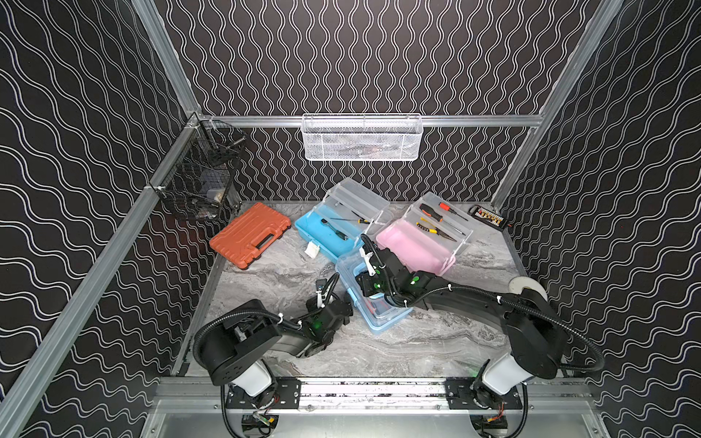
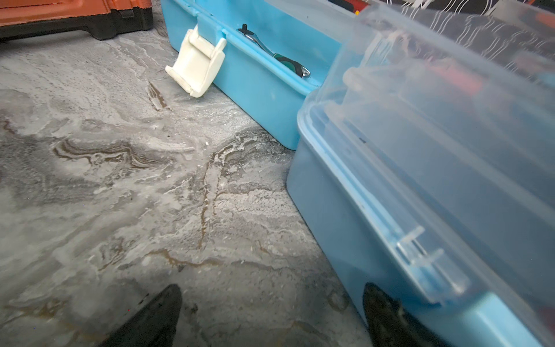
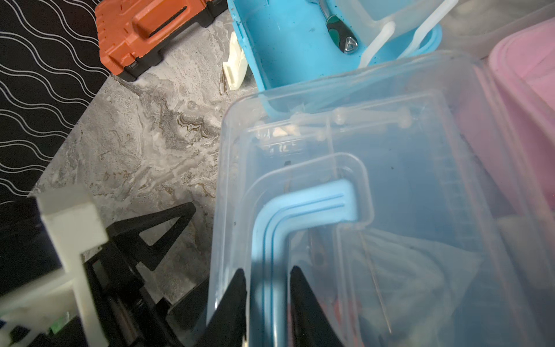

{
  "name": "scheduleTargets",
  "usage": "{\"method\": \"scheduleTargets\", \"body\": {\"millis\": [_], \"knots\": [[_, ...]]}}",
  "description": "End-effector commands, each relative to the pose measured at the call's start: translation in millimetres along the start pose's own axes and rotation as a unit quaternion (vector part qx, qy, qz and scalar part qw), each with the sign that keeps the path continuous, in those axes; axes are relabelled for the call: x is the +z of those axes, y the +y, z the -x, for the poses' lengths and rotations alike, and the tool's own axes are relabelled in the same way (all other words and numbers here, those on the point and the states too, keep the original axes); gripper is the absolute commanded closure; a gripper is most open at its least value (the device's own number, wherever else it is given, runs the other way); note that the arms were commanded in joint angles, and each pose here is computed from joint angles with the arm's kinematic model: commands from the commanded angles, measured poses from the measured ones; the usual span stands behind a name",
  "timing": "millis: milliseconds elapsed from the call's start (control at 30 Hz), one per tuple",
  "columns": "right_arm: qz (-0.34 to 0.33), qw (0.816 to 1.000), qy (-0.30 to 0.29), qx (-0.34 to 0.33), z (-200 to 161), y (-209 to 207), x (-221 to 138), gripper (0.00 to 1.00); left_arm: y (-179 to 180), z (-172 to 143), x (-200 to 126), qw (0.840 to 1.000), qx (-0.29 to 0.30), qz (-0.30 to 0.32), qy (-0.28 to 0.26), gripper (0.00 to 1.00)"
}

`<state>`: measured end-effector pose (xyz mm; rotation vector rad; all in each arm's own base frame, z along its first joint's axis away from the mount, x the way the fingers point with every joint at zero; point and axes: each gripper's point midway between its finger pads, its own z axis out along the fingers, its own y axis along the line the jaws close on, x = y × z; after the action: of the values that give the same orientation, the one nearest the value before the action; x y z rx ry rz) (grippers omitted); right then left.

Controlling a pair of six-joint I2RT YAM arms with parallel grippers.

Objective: Close toolboxes
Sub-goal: Fasten the toolbox latch on the toolbox, then move the toolbox to the center of the board.

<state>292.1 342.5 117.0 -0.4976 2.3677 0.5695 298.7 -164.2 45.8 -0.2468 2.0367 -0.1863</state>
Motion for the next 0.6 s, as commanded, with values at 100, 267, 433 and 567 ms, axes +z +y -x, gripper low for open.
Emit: {"method": "scheduleTargets", "body": {"millis": [100,267,433,567], "knots": [[-0.030,0.971,0.237,0.014,-113.5,-20.3,-16.3,0.68,-17.8,37.8,-15.5,0.999,-0.033,-0.030,-0.032,0.01],[-0.032,0.978,0.208,0.003,-85.6,-13.6,-23.8,0.58,0.5,58.8,-36.4,0.999,0.021,0.026,-0.013,0.01],[-0.042,0.987,0.156,-0.013,-41.7,-9.4,-41.4,0.36,16.0,71.2,-57.5,0.998,0.049,0.048,0.003,0.01],[-0.059,0.991,0.121,-0.018,-11.1,-19.5,-58.1,0.22,24.9,77.1,-70.5,0.998,0.040,0.051,0.008,0.01]]}}
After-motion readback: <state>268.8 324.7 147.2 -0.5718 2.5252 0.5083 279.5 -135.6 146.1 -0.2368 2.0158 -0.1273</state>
